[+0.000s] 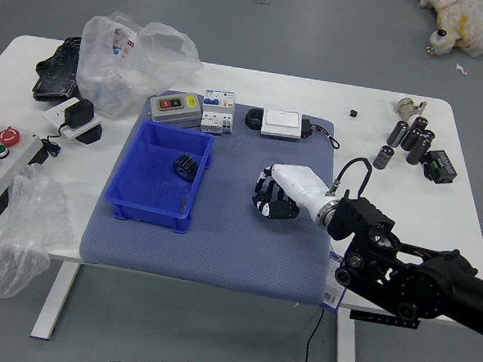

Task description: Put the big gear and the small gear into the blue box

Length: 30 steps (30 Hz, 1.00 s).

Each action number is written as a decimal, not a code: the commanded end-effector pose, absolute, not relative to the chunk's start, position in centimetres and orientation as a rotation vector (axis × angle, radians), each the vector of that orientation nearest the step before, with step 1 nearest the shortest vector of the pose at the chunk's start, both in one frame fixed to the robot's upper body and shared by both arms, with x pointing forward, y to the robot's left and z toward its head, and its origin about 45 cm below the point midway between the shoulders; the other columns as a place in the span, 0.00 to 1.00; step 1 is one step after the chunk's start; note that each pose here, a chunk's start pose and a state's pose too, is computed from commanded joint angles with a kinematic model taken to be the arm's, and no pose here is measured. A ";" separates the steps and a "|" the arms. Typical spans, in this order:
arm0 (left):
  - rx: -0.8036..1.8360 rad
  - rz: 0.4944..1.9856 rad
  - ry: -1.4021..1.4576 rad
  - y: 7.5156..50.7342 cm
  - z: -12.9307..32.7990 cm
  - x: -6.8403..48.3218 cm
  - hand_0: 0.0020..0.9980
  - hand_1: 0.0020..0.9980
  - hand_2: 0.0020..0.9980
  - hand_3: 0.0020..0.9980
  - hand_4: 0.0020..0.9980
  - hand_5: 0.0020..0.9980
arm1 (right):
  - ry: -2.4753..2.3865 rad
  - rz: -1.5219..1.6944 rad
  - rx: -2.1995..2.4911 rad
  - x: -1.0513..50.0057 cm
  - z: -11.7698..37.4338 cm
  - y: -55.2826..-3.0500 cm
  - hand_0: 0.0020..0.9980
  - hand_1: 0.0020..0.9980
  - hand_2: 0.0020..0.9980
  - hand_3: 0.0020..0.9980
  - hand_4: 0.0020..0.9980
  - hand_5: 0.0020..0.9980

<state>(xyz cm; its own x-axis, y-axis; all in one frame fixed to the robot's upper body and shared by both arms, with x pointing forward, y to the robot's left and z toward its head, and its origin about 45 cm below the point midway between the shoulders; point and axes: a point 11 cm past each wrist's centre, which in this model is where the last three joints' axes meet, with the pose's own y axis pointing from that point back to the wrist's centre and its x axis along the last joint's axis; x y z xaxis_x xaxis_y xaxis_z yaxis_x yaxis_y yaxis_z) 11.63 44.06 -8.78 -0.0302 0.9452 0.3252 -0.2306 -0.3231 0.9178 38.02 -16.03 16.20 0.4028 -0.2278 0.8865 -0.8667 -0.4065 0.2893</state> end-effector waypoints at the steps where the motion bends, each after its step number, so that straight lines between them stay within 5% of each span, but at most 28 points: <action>1: 1.267 1.542 0.849 44.1 -8.8 11.6 0.66 0.64 0.64 0.72 0.71 0.46 | -0.945 1.033 1.869 38.3 16.9 -15.7 0.30 0.36 0.34 0.42 0.23 0.03; 14: 1.274 1.541 0.848 44.3 -8.6 11.8 0.67 0.64 0.64 0.74 0.73 0.49 | -0.865 1.322 1.966 39.5 24.0 -7.1 0.35 0.39 0.36 0.42 0.26 0.02; 29: 1.283 1.536 0.848 44.4 -8.5 12.1 0.67 0.64 0.64 0.74 0.73 0.50 | -0.825 1.360 2.005 40.2 23.6 -2.7 0.40 0.44 0.39 0.44 0.32 0.00; 30: 1.282 1.536 0.847 44.4 -8.5 12.2 0.67 0.64 0.64 0.74 0.73 0.50 | -0.828 1.360 2.005 40.3 23.6 -2.7 0.50 0.63 0.67 0.66 0.25 0.09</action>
